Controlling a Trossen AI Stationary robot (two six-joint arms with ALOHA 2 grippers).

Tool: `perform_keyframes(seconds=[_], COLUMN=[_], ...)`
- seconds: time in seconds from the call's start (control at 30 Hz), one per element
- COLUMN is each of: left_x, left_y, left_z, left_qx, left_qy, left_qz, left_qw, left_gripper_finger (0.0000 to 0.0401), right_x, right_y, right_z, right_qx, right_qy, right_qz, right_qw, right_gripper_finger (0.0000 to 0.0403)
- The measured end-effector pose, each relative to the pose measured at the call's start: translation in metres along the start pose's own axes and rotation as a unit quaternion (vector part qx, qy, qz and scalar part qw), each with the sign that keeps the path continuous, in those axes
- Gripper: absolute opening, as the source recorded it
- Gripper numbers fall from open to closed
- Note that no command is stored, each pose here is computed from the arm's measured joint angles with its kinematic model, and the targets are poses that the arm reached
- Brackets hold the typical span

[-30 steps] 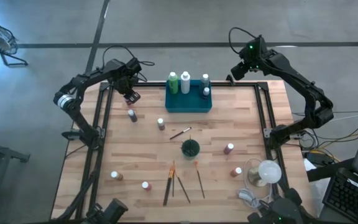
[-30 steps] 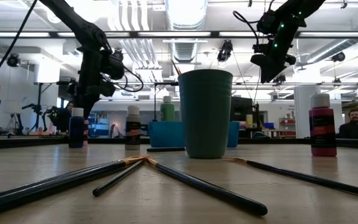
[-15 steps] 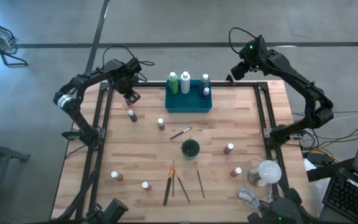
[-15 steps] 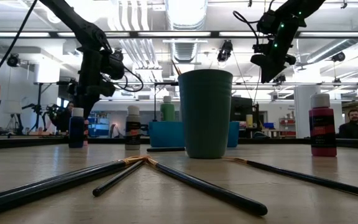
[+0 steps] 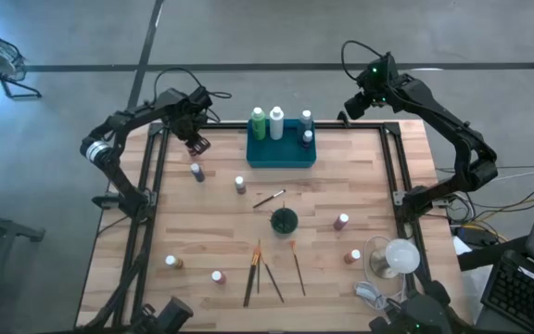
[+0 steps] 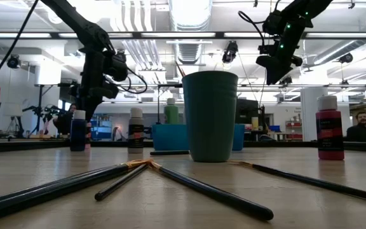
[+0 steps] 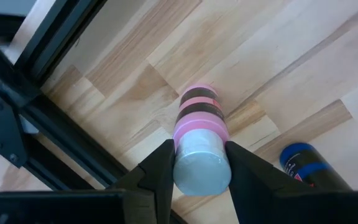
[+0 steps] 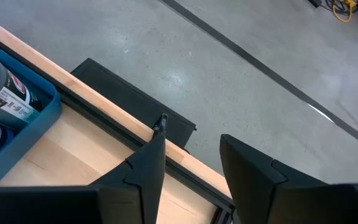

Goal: Pick & Place Paint Supplies
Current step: Put the pink paint bottle into the blue bin

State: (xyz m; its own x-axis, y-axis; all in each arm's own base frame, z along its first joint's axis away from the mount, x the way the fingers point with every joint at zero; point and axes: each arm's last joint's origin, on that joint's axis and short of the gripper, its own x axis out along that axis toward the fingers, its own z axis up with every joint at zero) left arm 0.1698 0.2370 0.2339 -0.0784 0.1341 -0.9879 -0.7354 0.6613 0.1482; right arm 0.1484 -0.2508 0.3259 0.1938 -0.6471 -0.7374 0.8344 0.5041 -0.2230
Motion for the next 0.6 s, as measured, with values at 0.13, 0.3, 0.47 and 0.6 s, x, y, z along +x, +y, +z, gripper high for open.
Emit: perform_keyframes(seconds=[0.13,0.3,0.47,0.6], left_x=[-0.004,-0.022,-0.048,-0.074], left_y=[-0.004,-0.005,-0.009,-0.016], left_z=[0.003,0.01,0.015,0.021], left_qx=[0.024,0.047,0.062,0.079], left_qy=[-0.009,-0.029,-0.048,-0.085], left_qz=[-0.002,0.001,0.002,0.004], left_qw=[1.0,0.998,0.997,0.993], left_gripper_finger=[0.0126,0.0125,0.0125,0.0125], right_x=[0.0,0.0,0.0,0.0], right_y=[0.0,0.0,0.0,0.0], right_z=[0.0,0.0,0.0,0.0], right_qx=[0.0,0.0,0.0,0.0], right_qy=[0.0,0.001,0.001,0.0], right_qz=[0.0,0.0,0.0,0.0], right_qw=[1.0,1.0,1.0,1.0], right_gripper_finger=[0.0166,0.0177,0.0185,0.0187])
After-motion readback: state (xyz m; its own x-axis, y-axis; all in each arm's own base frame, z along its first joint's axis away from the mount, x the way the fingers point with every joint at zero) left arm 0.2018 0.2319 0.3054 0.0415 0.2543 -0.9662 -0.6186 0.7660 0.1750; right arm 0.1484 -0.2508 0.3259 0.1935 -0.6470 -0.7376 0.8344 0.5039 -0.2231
